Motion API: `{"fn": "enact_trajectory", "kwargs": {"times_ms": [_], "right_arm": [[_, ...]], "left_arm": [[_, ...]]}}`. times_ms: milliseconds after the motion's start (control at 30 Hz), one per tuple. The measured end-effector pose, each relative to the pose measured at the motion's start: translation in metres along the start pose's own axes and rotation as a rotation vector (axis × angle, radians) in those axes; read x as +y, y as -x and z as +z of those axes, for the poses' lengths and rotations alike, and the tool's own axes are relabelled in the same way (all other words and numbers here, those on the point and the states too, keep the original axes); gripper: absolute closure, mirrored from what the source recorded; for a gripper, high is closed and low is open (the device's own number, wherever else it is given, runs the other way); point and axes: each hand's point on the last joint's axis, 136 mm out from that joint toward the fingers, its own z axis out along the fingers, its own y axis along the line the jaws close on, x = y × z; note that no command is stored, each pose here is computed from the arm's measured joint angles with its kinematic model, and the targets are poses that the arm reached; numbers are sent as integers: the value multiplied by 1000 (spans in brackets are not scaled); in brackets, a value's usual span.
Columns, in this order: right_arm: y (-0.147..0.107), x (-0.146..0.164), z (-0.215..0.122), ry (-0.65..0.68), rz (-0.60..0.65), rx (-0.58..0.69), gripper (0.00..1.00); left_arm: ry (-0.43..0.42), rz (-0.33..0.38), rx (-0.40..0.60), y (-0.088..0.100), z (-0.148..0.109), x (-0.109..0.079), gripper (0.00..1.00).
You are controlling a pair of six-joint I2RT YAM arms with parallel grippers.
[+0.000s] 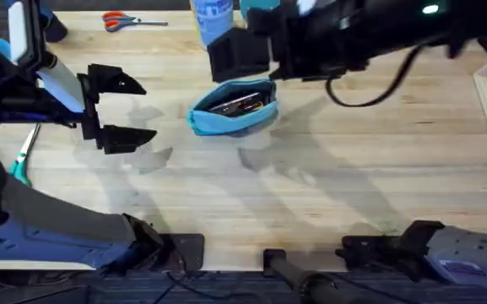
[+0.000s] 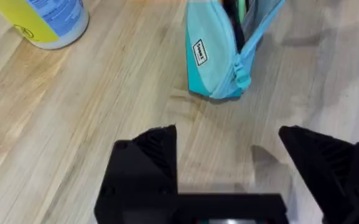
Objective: Unzip the bag, pick up the pens from the table one at a time and place them inside, then zip the bag closed.
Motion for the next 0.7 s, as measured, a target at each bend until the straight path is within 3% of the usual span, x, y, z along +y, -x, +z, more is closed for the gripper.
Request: {"fn": "enact_trajectory", "kwargs": {"times_ms": [133,200,700], "right_arm": [[-6,-6,29,-30,4,59,5],[-18,-3,67,-40,-15,127,5],[-50,9,128,-43,-62,239,5]], "left_arm": [[0,0,0,0,0,0,7],[0,0,0,0,0,0,7],[0,0,0,0,0,0,7]]}}
